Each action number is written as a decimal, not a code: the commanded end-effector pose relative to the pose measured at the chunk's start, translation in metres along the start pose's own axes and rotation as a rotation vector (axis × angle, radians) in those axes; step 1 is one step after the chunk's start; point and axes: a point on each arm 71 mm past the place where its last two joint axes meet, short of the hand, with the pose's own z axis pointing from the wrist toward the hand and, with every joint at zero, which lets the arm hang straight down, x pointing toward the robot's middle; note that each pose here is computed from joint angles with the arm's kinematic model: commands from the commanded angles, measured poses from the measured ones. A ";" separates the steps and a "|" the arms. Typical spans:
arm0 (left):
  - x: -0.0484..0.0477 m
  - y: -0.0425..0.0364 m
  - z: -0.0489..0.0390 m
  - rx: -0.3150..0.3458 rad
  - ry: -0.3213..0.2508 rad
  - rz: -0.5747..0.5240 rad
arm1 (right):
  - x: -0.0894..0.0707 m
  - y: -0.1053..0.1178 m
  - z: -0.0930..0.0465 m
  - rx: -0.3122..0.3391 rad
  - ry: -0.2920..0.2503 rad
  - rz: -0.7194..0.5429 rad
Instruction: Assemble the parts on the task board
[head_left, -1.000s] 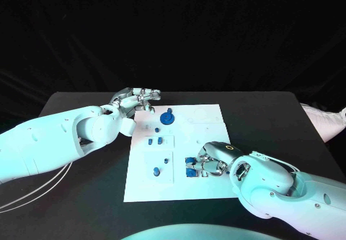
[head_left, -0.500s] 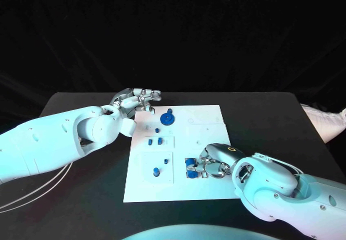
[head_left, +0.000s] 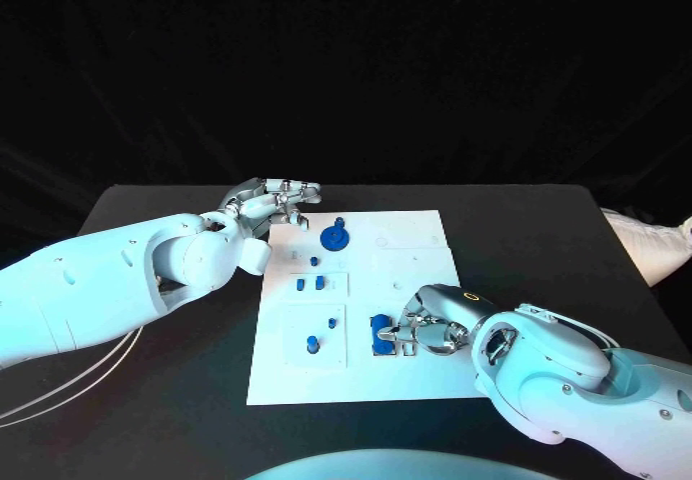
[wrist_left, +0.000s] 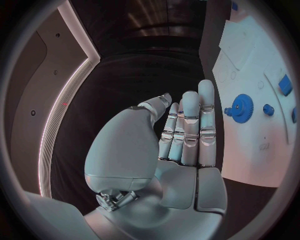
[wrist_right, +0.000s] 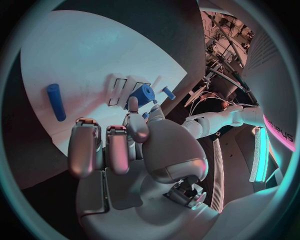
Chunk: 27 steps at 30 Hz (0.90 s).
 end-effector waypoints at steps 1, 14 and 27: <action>0.0025 -0.0004 -0.0002 0.004 0.022 0.001 | 0.002 0.000 -0.001 -0.007 0.028 0.010; 0.0024 -0.0002 -0.0002 0.002 0.023 0.001 | 0.005 -0.001 0.001 -0.004 0.063 -0.010; 0.0036 -0.0002 -0.0006 0.000 0.028 0.000 | 0.008 -0.006 0.011 0.017 0.071 -0.033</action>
